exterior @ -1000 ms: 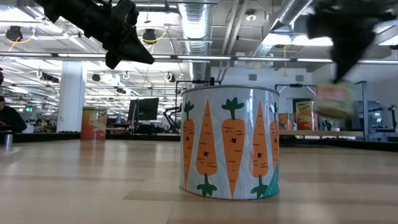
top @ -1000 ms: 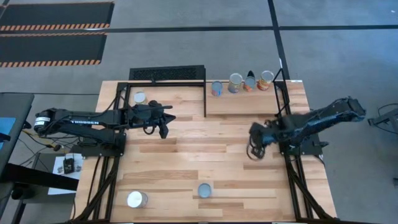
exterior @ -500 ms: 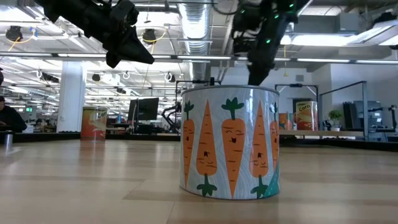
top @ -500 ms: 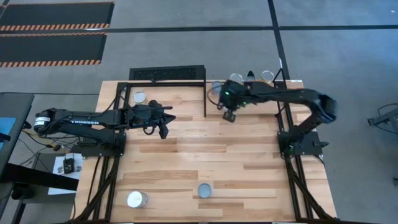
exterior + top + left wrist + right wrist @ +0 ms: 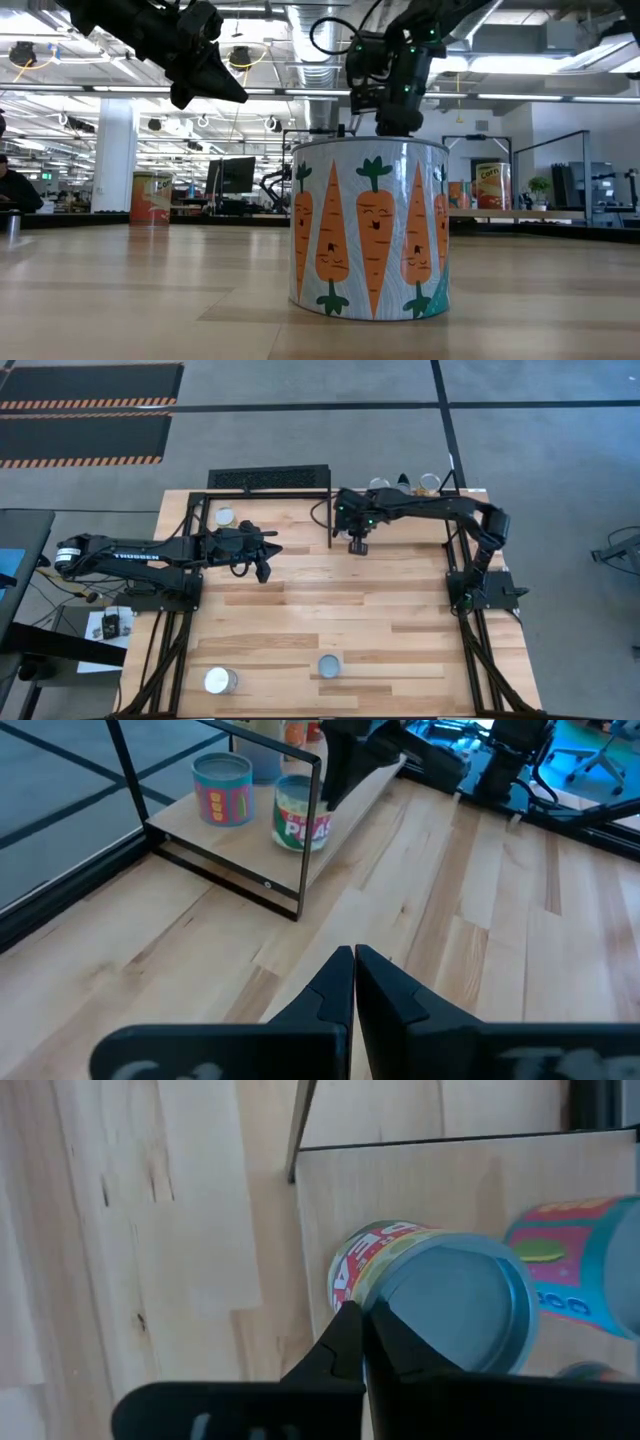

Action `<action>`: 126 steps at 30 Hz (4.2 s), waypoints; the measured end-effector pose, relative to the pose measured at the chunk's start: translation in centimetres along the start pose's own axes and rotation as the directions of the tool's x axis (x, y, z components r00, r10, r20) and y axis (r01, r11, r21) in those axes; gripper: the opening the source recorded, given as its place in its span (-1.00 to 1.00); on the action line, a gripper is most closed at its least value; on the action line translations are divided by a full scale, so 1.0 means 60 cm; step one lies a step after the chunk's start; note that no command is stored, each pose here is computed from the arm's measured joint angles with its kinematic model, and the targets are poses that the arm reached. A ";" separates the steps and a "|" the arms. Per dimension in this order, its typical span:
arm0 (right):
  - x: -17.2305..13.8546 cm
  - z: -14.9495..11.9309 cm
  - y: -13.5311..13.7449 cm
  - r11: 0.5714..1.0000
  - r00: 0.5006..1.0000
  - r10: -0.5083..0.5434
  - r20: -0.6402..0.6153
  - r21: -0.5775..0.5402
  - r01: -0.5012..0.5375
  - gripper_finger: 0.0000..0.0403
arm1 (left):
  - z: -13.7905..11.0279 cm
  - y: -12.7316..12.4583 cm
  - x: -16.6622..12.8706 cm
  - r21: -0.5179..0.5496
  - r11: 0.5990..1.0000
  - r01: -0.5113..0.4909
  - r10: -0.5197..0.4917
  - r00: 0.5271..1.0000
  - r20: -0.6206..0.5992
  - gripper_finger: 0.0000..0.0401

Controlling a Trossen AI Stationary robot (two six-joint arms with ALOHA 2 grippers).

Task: Pick and place cans onto a shelf
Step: Put the canned peas on the shelf, then put the orange canned corn on the shelf

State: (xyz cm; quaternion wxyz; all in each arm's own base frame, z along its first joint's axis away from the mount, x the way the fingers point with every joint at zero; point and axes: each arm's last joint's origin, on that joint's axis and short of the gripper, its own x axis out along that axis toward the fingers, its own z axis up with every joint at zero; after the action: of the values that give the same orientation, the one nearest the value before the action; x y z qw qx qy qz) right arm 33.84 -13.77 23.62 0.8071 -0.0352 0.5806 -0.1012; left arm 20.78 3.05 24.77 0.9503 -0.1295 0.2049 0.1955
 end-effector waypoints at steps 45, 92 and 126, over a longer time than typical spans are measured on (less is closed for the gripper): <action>-0.155 -0.132 0.130 0.916 0.821 -0.013 0.571 0.337 -0.220 -0.95 | 0.045 0.091 -0.046 0.038 0.886 -0.463 0.439 0.808 -0.392 -0.80; -0.175 -0.137 0.185 0.908 0.774 -0.096 0.626 0.374 -0.190 -0.94 | -0.011 0.245 0.050 0.305 0.814 -0.494 0.543 0.461 -0.702 -0.99; -0.174 -0.138 0.185 0.913 0.778 -0.096 0.621 0.366 -0.179 -0.94 | 0.019 0.052 -0.022 0.097 0.959 -0.267 0.277 0.796 -0.538 -1.00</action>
State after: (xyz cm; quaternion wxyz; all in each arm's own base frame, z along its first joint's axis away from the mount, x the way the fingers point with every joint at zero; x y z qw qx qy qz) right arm 24.20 -0.28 28.71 0.9450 0.1142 0.2457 -0.1833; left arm 18.70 5.76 25.83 0.8152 -0.1413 0.4851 0.2830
